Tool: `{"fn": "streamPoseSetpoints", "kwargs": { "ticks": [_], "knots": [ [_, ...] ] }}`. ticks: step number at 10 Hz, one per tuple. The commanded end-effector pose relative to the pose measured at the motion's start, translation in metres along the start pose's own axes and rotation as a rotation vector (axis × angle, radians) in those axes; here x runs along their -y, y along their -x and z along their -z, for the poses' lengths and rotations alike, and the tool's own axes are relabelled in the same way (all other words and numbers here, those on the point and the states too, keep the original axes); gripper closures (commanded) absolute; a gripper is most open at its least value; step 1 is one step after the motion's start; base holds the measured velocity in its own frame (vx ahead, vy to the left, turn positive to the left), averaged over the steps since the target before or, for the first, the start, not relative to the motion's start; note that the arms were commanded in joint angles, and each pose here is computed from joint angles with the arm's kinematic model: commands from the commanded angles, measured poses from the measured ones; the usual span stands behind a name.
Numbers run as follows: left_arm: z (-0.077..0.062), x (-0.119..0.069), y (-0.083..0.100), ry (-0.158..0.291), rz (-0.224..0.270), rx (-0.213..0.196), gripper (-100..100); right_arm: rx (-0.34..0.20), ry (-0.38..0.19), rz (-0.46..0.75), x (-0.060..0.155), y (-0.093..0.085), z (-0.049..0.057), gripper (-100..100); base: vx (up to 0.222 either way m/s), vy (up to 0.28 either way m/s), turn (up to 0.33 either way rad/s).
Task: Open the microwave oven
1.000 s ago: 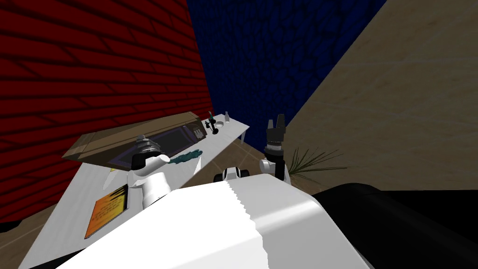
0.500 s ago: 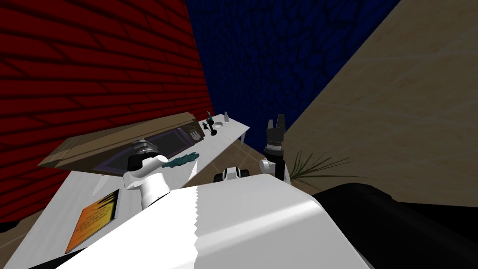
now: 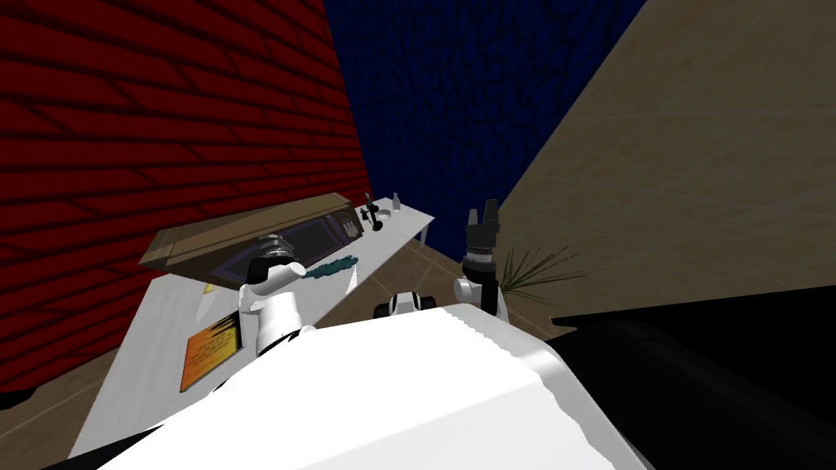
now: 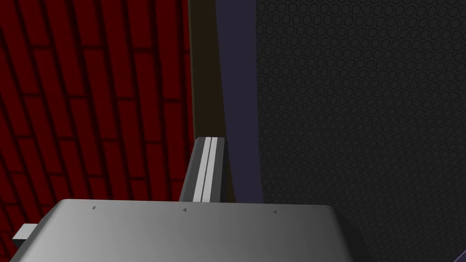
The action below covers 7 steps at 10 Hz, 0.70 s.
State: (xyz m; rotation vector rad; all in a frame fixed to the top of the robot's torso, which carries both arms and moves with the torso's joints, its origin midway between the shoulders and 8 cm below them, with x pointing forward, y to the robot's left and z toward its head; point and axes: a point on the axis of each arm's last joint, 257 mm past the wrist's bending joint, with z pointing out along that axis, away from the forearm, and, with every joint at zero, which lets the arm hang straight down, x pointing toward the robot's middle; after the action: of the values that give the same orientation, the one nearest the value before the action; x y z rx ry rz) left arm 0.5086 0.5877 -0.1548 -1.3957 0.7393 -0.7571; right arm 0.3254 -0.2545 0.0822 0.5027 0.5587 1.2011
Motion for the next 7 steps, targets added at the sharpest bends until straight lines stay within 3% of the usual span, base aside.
{"fn": "streamPoseSetpoints", "kwargs": {
  "ticks": [1,4,5,6,7],
  "knots": [
    [-0.003,0.003,-0.039,-0.002,0.0,-0.075,100,0.0,0.0,0.0,0.0,0.0,0.0,0,-0.279,0.117,-0.129],
    [-0.006,0.004,-0.083,-0.001,-0.004,-0.159,100,0.0,0.0,0.0,0.0,0.0,0.0,0,-0.268,0.134,-0.108],
    [-0.004,0.003,-0.074,-0.002,-0.003,-0.141,100,0.0,0.0,0.0,0.0,0.0,0.0,0,-0.131,0.075,-0.029],
    [-0.008,0.005,-0.07,0.014,-0.011,-0.137,-100,0.0,0.0,0.0,0.0,0.0,0.0,0,0.011,-0.003,0.027],
    [-0.01,0.006,-0.067,0.024,-0.016,-0.133,-100,0.0,0.0,0.0,0.0,0.0,0.0,0,0.059,-0.031,0.025]
  ]
}}
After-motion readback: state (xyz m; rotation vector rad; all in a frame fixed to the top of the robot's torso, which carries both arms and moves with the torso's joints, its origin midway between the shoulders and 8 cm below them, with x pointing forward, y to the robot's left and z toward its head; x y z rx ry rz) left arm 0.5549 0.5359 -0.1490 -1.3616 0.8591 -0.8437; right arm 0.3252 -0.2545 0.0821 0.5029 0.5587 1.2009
